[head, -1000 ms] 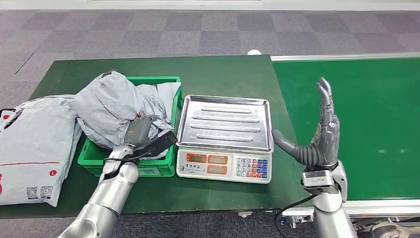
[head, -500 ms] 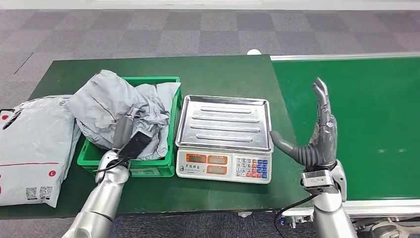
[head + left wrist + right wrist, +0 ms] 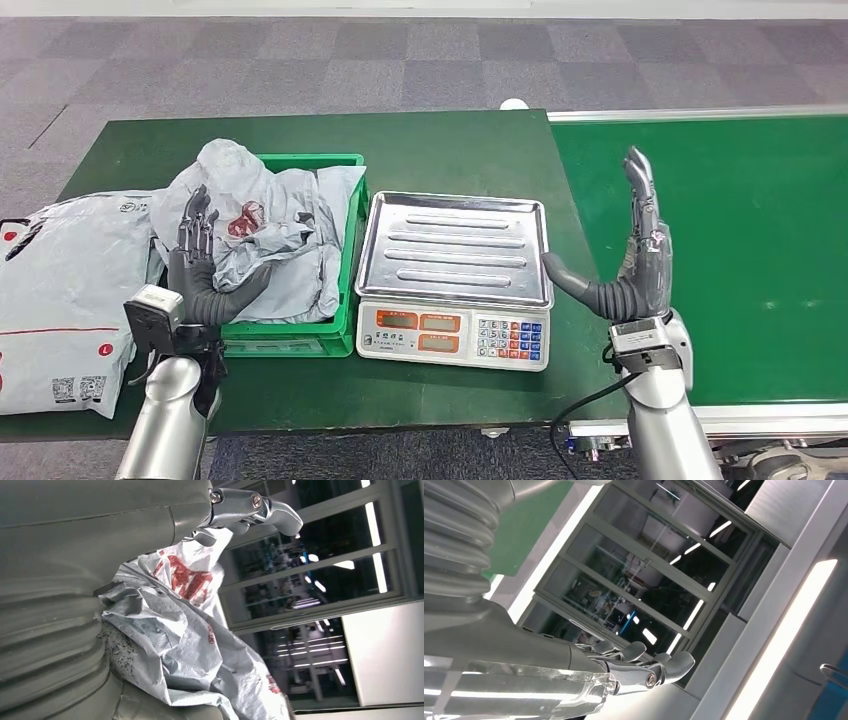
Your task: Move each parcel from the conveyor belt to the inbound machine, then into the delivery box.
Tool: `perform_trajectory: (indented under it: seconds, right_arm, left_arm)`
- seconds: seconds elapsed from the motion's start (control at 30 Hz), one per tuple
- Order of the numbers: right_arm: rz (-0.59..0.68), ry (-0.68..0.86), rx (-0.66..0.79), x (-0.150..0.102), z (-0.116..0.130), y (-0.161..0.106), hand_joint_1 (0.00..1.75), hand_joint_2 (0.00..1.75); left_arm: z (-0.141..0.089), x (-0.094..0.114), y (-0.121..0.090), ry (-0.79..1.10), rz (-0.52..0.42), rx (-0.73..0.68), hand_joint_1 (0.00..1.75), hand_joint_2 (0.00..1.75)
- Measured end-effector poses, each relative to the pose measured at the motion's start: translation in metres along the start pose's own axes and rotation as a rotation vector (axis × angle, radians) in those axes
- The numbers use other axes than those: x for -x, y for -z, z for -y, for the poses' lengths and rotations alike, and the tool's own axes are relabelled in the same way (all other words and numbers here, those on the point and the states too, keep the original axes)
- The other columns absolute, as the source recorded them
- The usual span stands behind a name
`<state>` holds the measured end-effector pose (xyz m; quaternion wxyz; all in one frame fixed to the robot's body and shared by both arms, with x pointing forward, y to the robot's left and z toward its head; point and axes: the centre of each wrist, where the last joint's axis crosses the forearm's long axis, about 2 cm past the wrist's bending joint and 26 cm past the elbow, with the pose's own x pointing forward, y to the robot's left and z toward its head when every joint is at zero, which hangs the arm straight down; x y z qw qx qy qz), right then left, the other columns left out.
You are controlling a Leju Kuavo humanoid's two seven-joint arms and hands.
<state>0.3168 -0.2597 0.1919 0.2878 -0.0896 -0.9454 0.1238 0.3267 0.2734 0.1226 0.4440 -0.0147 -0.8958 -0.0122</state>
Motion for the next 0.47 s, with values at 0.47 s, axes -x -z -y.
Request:
perform_trajectory:
  seconds: [0.47]
  right_arm:
    - [-0.011,0.0,-0.007,0.004,-0.001,0.0,0.0,1.75]
  left_arm:
    - [0.002,-0.016,0.005,-0.027,0.072,0.025,0.0,1.75]
